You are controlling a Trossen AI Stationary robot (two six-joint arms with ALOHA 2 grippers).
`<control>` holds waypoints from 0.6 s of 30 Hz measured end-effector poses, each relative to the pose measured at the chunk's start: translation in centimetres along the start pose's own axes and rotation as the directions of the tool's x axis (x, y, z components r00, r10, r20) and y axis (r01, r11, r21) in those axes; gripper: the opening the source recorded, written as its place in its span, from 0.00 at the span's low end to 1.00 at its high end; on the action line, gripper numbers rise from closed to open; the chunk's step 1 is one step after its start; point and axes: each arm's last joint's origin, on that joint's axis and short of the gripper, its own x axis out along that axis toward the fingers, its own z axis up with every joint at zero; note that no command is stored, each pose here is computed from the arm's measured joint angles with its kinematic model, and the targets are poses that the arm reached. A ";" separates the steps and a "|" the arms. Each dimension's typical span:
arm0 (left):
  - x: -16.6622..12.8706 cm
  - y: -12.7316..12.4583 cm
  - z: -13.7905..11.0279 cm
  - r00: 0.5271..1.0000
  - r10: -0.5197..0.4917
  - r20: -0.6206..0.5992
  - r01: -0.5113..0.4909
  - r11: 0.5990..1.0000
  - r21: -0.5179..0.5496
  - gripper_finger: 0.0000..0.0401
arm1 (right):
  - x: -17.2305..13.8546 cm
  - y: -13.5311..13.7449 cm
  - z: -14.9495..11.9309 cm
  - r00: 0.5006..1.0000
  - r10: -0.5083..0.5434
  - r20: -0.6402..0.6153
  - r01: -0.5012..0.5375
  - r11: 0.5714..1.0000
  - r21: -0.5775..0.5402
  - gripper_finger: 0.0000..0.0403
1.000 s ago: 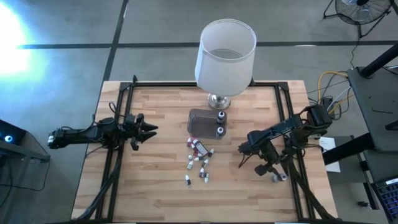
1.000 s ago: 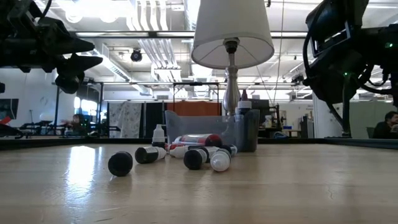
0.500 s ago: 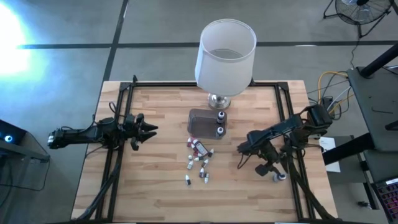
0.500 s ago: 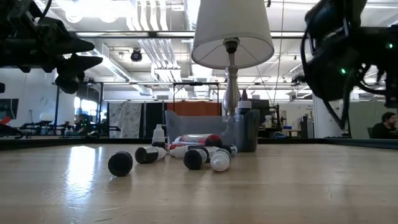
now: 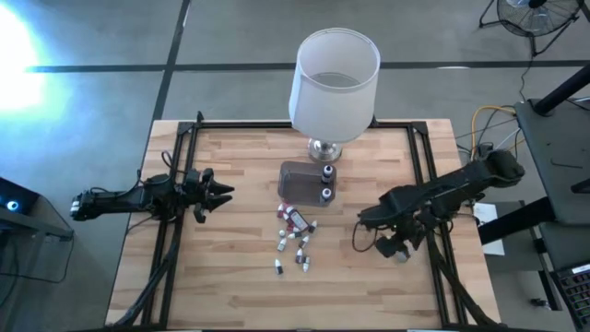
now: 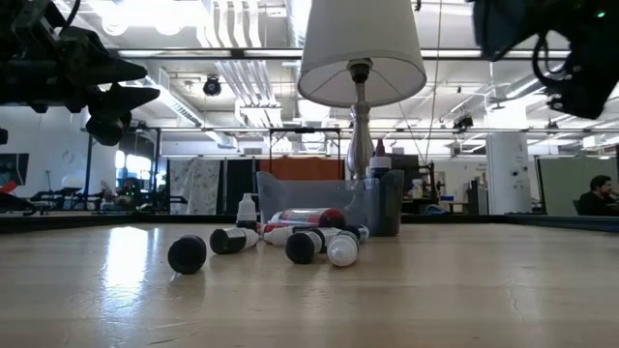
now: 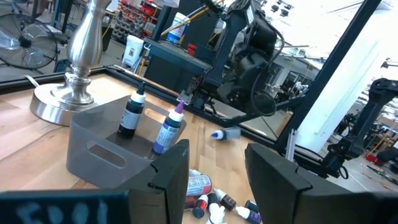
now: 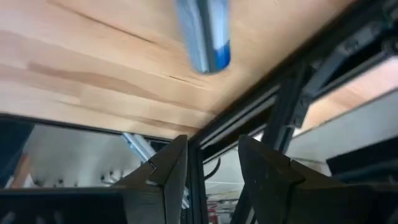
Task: Pick & Place food coloring
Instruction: Put the big blue food coloring bottle into the black bin
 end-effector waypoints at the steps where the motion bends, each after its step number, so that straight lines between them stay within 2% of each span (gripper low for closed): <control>1: 0.0 0.0 0.0 1.000 0.000 0.000 0.000 1.000 0.000 0.34 | 0.3 -0.3 -0.2 1.000 -0.007 -0.003 0.007 1.000 0.009 0.35; 4: 0.0 0.0 0.0 1.000 0.000 -0.001 0.000 1.000 0.000 0.34 | 1.1 -0.9 -0.8 0.999 -0.038 0.010 0.037 0.999 0.021 0.35; 6: 0.0 0.0 0.0 1.000 0.000 0.000 0.000 1.000 0.000 0.34 | 1.3 -0.9 -1.2 0.996 -0.042 0.083 0.040 0.999 0.024 0.35; 8: 0.0 0.0 0.0 1.000 0.000 -0.001 0.000 1.000 0.000 0.34 | 1.2 -0.6 -1.6 0.982 -0.008 0.189 0.007 1.000 0.004 0.35; 11: 0.0 0.0 0.0 1.000 0.000 0.000 0.000 1.000 0.000 0.34 | 0.7 0.5 -1.7 0.931 0.086 0.355 -0.061 0.995 -0.081 0.35; 15: 0.0 0.0 0.0 1.000 0.000 -0.001 0.000 1.000 0.000 0.34 | 0.8 2.0 -0.3 0.897 0.202 0.394 -0.145 0.975 -0.168 0.35; 18: 0.0 0.0 0.0 1.000 0.000 -0.001 0.000 1.000 0.000 0.34 | 1.3 2.8 1.3 0.890 0.218 0.400 -0.154 0.970 -0.187 0.39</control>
